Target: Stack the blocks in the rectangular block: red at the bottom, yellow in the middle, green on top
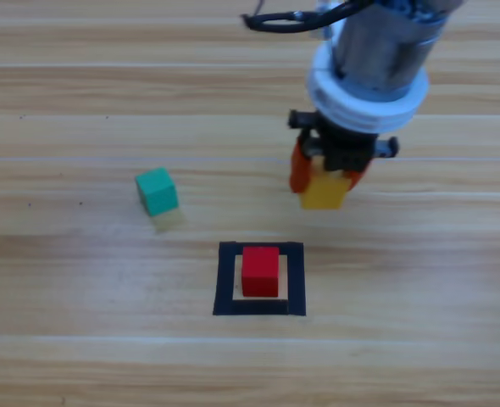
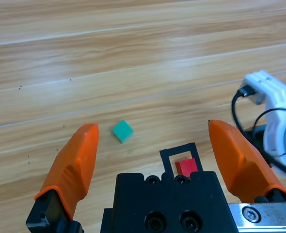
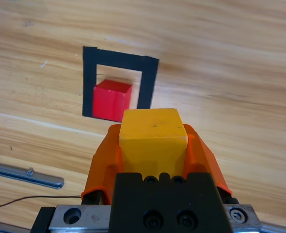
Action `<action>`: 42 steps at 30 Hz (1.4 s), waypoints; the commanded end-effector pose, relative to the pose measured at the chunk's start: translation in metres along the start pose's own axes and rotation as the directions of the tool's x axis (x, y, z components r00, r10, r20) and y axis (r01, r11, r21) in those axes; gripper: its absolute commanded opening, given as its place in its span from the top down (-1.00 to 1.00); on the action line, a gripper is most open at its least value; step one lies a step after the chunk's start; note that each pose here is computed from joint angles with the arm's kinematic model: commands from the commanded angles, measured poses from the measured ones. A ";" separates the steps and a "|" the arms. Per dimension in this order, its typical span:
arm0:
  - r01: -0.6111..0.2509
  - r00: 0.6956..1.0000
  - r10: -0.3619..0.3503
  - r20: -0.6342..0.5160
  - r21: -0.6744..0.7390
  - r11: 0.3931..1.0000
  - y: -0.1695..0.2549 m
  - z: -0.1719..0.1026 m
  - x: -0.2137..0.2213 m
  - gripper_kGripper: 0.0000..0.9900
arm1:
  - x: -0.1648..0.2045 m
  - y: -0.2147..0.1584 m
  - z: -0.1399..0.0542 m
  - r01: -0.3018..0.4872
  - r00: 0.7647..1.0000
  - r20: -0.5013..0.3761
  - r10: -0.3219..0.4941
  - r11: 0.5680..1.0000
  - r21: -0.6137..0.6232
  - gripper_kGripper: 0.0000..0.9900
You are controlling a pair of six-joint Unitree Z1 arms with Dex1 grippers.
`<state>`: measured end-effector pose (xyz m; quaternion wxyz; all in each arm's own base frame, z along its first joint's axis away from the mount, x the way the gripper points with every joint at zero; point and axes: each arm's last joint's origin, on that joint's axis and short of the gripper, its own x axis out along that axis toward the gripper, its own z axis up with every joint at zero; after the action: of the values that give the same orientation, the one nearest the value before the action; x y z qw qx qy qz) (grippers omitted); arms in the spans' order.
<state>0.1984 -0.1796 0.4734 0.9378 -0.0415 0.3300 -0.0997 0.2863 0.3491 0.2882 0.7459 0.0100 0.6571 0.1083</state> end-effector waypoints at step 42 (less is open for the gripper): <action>-0.009 1.000 0.007 -0.022 -0.084 0.996 0.019 -0.020 0.018 -0.94 | 0.110 0.075 -0.021 0.161 0.982 -0.097 -0.160 0.987 0.006 1.00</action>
<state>0.1990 -0.1689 0.4507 0.9332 -0.0714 0.3406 -0.0899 0.2763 0.4274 0.2230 0.7320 -0.0091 0.6787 0.0591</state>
